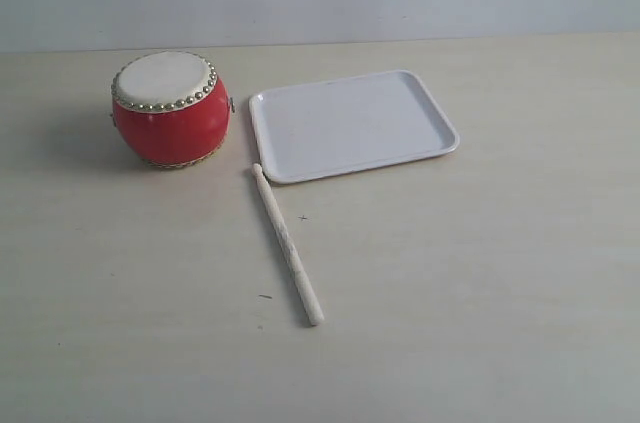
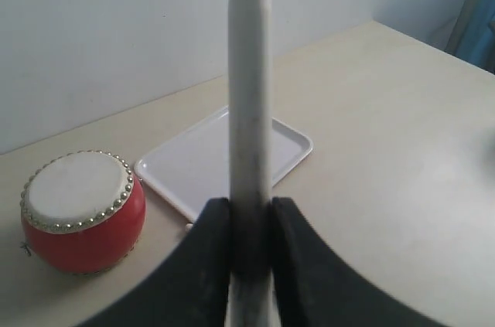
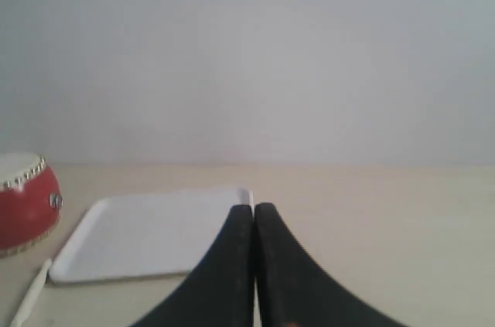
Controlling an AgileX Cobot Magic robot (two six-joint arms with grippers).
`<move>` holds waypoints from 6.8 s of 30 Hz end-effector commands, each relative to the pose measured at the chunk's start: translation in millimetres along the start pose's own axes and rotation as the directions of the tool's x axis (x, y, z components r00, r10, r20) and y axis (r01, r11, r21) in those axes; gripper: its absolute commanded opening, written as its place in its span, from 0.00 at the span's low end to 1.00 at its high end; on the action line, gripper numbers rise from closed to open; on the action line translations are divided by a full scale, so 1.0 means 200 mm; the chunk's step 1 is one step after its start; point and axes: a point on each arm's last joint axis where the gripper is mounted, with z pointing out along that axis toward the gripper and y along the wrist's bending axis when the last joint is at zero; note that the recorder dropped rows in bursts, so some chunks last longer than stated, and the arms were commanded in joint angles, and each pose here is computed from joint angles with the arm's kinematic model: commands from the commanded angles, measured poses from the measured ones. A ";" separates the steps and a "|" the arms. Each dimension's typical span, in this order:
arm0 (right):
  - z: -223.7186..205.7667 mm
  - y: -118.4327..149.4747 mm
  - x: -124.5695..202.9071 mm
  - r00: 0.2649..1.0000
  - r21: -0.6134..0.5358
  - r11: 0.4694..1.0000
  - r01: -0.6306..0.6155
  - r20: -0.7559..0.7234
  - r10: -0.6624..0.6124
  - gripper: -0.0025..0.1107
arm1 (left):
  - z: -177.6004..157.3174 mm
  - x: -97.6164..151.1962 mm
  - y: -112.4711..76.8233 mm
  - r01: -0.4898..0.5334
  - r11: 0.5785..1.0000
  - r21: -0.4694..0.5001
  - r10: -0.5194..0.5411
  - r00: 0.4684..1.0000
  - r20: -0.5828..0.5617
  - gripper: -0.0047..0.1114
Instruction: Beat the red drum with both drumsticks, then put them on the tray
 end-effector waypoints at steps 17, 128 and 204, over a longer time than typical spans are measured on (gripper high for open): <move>-0.02 0.00 -0.13 0.902 -0.093 0.950 -0.300 0.297 0.314 0.02 | -0.01 0.00 0.00 -0.008 1.000 0.002 0.008 1.000 0.013 0.04; 0.56 0.19 -0.31 0.973 -0.204 0.976 -0.069 -0.230 0.020 0.02 | -0.01 0.00 -0.02 0.049 0.998 0.037 -0.050 0.999 0.019 0.04; 1.52 1.03 0.43 0.349 -0.465 0.845 -0.264 -0.863 -0.366 0.44 | 0.00 0.00 -0.02 0.045 0.998 0.035 -0.046 0.999 0.007 0.04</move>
